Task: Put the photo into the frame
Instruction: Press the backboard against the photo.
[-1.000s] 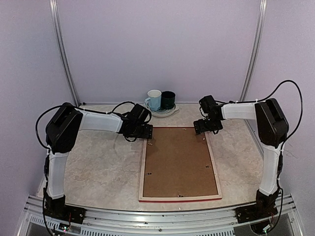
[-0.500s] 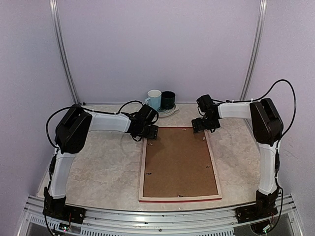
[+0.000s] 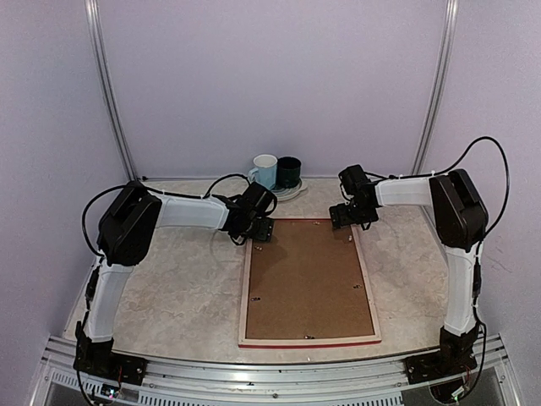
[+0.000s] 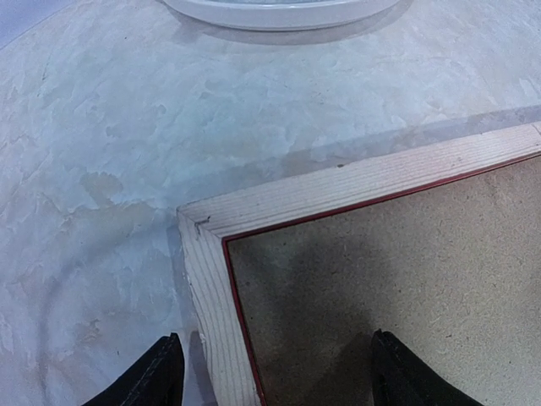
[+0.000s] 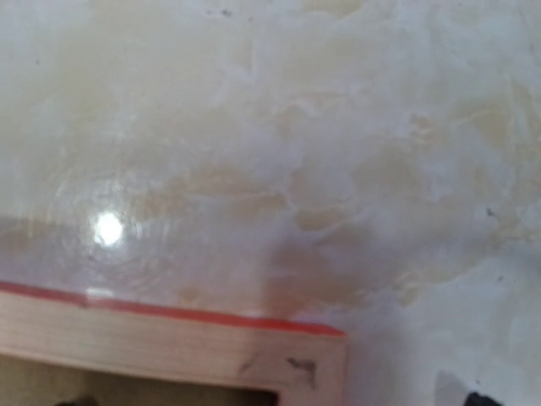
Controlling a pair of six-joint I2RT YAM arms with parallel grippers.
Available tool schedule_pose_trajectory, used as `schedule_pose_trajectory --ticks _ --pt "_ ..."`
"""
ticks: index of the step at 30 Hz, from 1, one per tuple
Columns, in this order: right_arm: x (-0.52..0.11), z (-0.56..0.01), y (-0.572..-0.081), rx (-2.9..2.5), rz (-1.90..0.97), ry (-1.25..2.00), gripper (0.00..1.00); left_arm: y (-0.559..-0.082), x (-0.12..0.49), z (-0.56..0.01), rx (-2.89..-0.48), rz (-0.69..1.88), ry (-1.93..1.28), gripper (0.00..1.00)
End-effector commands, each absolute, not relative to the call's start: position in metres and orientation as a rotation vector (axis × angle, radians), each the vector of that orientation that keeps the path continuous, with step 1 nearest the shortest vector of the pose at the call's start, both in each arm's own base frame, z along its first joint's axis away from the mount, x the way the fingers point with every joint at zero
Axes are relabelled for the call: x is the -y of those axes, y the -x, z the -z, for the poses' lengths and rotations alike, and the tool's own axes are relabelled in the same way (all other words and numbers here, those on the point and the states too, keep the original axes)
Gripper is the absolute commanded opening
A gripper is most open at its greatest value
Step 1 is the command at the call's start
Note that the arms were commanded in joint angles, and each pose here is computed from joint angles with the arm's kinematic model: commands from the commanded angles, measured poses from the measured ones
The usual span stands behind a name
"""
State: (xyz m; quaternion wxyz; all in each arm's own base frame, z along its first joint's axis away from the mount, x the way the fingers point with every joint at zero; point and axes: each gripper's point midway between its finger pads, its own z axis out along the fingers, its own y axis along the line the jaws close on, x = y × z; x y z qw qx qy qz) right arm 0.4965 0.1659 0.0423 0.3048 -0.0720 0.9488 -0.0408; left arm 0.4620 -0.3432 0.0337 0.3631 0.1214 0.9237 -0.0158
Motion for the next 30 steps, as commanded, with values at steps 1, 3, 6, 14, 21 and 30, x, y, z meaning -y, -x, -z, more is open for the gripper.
schedule_pose_trajectory --ticks 1,3,6,14,21,30 --pt "-0.152 -0.023 -0.476 -2.608 0.176 0.230 0.99 -0.451 0.329 -0.008 -2.453 -0.046 -0.354 0.74" --pt "-0.155 -0.037 -0.479 -2.587 0.154 0.228 0.99 -0.455 0.331 -0.022 -2.428 -0.020 -0.333 0.74" --pt "-0.158 -0.059 -0.482 -2.554 0.121 0.220 0.99 -0.459 0.334 -0.051 -2.380 0.016 -0.305 0.75" --pt "-0.151 -0.094 -0.464 -2.501 0.093 0.197 0.99 -0.440 0.362 -0.112 -2.280 0.110 -0.359 0.75" --pt "-0.143 -0.082 -0.430 -2.529 0.077 0.207 0.99 -0.376 0.424 -0.116 -2.255 0.242 -0.580 0.75" --pt "-0.144 -0.096 -0.384 -2.505 0.012 0.249 0.99 -0.295 0.469 -0.081 -2.298 0.356 -0.851 0.75"
